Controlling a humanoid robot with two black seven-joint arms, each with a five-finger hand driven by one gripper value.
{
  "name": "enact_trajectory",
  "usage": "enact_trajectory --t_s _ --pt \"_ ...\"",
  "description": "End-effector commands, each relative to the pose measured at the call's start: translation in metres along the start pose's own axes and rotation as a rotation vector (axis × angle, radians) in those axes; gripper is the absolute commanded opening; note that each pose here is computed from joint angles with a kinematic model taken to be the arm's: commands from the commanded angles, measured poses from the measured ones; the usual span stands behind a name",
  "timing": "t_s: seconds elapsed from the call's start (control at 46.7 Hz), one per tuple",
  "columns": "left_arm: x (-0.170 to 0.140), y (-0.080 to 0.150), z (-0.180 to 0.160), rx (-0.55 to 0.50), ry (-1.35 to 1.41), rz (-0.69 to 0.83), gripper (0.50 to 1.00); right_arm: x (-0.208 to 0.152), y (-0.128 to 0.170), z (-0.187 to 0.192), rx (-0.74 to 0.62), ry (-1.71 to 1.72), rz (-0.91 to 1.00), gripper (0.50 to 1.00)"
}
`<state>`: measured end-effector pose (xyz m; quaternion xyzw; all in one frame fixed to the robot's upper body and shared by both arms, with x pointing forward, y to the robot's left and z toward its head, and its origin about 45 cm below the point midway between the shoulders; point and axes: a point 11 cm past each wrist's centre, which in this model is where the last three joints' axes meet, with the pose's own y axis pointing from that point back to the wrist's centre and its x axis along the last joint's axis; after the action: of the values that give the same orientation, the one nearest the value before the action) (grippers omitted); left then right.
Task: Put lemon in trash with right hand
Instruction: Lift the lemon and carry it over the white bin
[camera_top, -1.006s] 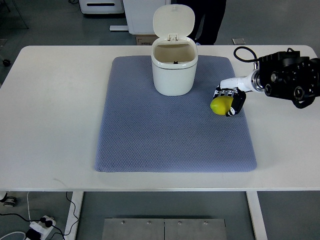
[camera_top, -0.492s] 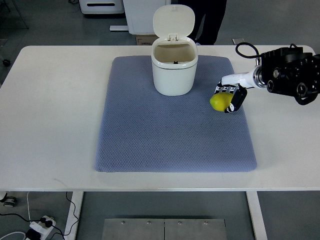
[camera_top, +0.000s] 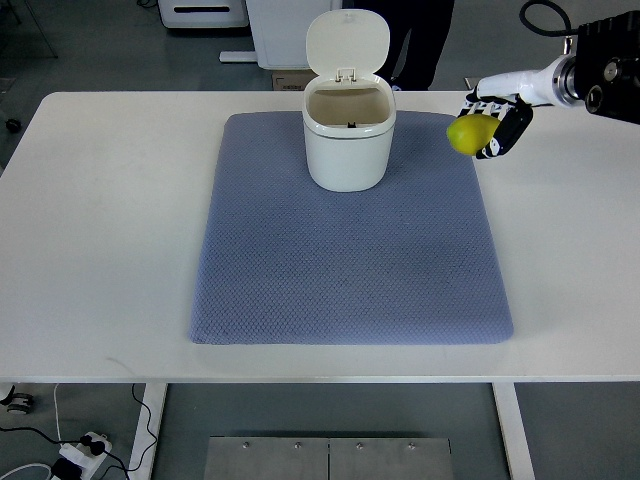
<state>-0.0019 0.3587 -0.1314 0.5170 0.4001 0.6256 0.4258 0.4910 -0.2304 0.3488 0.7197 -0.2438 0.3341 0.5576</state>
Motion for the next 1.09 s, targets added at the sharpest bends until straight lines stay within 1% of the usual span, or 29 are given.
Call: enact_trajectory --t_s 0.0,0.343,0.642,0.749,0.856,0.963,1.071 --pt "0.000 0.000 0.000 0.000 0.000 -0.001 1.000 0.007 0.003 -0.007 0.020 -0.002 0.016 0.500" --pt "0.000 0.000 0.000 0.000 0.000 0.001 1.000 0.037 0.014 -0.030 0.068 -0.031 0.090 0.500" --pt "0.000 0.000 0.000 0.000 0.000 0.001 1.000 0.066 0.016 -0.051 0.092 -0.070 0.180 0.500" --pt "0.000 0.000 0.000 0.000 0.000 0.001 1.000 0.065 0.012 -0.069 0.125 -0.068 0.177 0.500" --pt "0.000 0.000 0.000 0.000 0.000 0.001 1.000 0.058 0.004 -0.077 0.135 -0.062 0.160 0.500" --pt "0.000 0.000 0.000 0.000 0.000 0.001 1.000 0.055 -0.001 -0.091 0.162 -0.067 0.155 0.500" --pt "0.000 0.000 0.000 0.000 0.000 0.001 1.000 0.054 -0.005 -0.097 0.166 -0.074 0.156 0.500"
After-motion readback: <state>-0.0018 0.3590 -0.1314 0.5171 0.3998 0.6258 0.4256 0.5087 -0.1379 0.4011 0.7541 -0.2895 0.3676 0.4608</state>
